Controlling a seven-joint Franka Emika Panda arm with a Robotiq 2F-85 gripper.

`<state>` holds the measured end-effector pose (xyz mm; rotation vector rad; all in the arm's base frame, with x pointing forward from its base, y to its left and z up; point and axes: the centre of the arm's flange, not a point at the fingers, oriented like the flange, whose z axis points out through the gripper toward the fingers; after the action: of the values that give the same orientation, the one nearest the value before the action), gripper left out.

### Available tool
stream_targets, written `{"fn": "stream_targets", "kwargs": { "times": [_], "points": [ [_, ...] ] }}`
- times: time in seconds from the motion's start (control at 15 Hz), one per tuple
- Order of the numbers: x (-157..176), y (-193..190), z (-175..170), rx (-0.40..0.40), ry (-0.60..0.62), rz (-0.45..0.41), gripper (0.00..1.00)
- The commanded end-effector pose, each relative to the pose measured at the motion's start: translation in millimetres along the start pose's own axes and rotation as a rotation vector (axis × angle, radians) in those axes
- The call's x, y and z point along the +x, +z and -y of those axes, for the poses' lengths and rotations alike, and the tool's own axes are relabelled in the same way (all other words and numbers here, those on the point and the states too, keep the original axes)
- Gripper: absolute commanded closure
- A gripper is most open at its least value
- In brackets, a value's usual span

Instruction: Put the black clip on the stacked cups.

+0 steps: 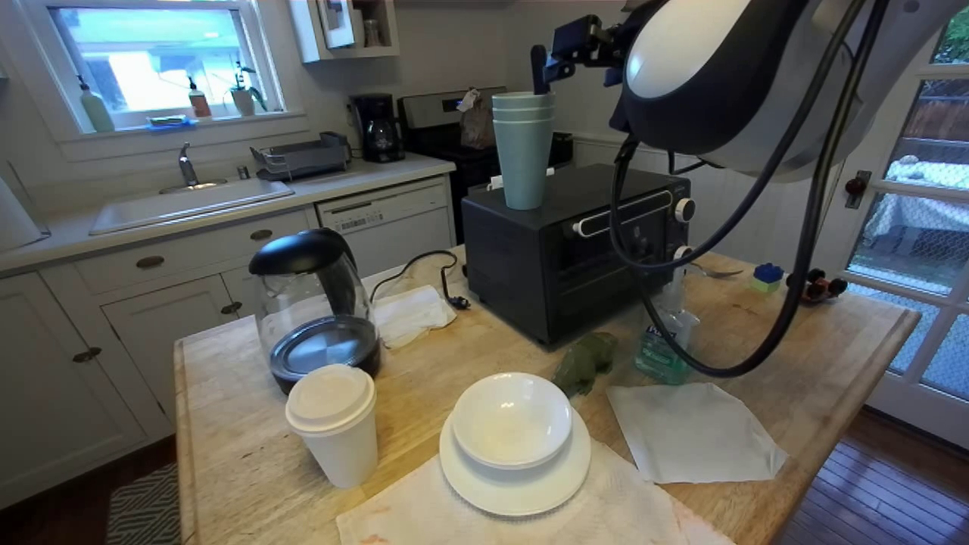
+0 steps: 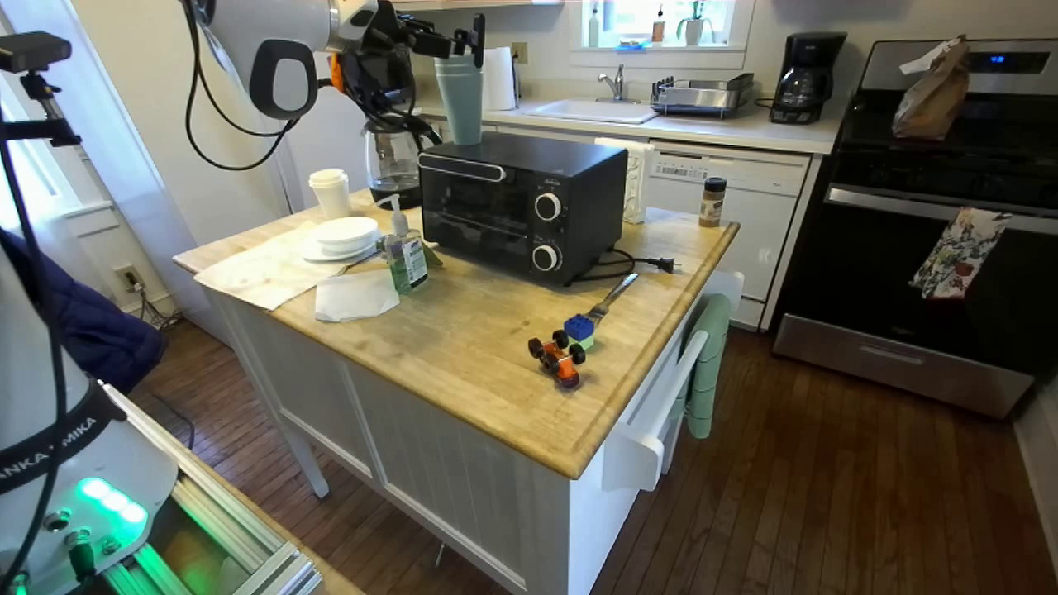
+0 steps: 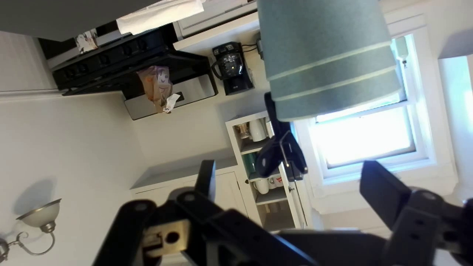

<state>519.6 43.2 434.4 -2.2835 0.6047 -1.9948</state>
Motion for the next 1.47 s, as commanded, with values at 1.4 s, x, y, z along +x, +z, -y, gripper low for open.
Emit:
{"fn": "stream_targets", "kwargs": {
  "times": [1.4],
  "points": [
    [149.8, -30.0, -20.2, -0.002, -0.067, 0.558, 0.00]
  ]
}}
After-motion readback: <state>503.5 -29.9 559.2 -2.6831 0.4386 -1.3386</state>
